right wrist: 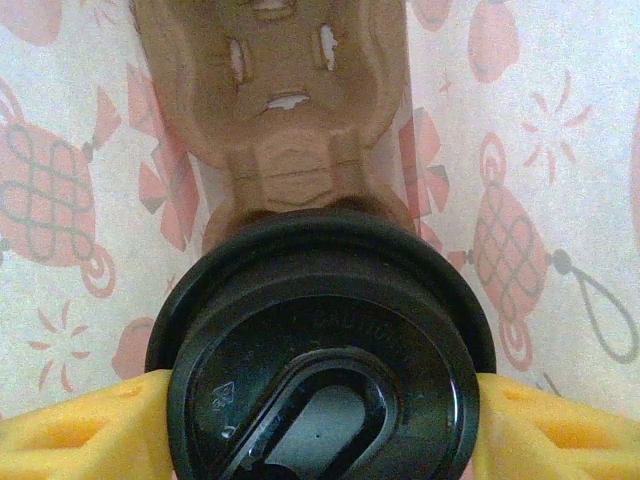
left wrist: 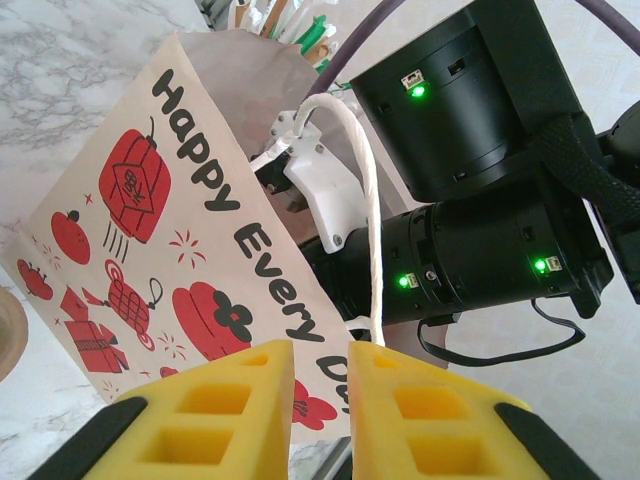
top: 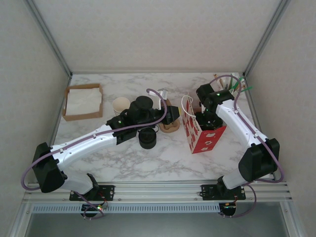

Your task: Pack the takeout coffee

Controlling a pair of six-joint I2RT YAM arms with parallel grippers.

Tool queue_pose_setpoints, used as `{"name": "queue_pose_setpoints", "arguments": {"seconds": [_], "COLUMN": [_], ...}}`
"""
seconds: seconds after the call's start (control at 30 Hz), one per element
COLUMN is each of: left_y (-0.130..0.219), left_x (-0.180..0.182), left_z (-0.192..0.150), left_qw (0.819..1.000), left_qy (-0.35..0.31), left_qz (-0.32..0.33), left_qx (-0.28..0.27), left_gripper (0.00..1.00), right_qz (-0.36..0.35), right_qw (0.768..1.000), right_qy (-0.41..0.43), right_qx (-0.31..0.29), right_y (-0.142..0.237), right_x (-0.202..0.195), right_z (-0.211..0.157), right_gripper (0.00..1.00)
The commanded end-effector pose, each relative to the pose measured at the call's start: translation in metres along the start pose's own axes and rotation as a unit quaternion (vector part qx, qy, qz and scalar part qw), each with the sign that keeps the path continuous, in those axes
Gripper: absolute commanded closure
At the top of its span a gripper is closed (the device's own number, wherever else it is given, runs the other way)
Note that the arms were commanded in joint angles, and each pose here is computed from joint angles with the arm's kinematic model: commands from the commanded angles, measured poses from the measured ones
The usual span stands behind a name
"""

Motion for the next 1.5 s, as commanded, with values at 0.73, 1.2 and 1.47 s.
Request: {"name": "queue_pose_setpoints", "arguments": {"seconds": [0.73, 1.2, 1.47], "left_y": [-0.002, -0.003, -0.002], "left_x": [0.000, 0.000, -0.001], "left_z": [0.004, 0.005, 0.006], "left_qw": [1.000, 1.000, 1.000], "left_qy": [0.003, 0.005, 0.005], "left_qz": [-0.005, -0.007, -0.008], "left_qx": [-0.006, -0.006, -0.009], "left_gripper": [0.78, 0.75, 0.64], "right_qz": [-0.006, -0.005, -0.004], "right_qw": [0.999, 0.999, 0.999], "right_qy": [-0.005, -0.007, -0.008], "right_qx": [0.035, 0.039, 0.038], "right_y": [-0.017, -0.020, -0.020], "right_x": [0.000, -0.001, -0.001], "right_z": [-0.002, -0.004, -0.003], "right_gripper": [0.31, 0.31, 0.31]}}
Point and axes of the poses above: each hand's point on the last joint's axis, 136 mm out from that joint toward the fingers, its own y axis back along the fingers, its own x axis along the line the jaws close on, z = x × y, the point moved 6 cm from there along y, back along the fingers, and after that the axes turned 4 degrees about -y, right-handed, at the moved point
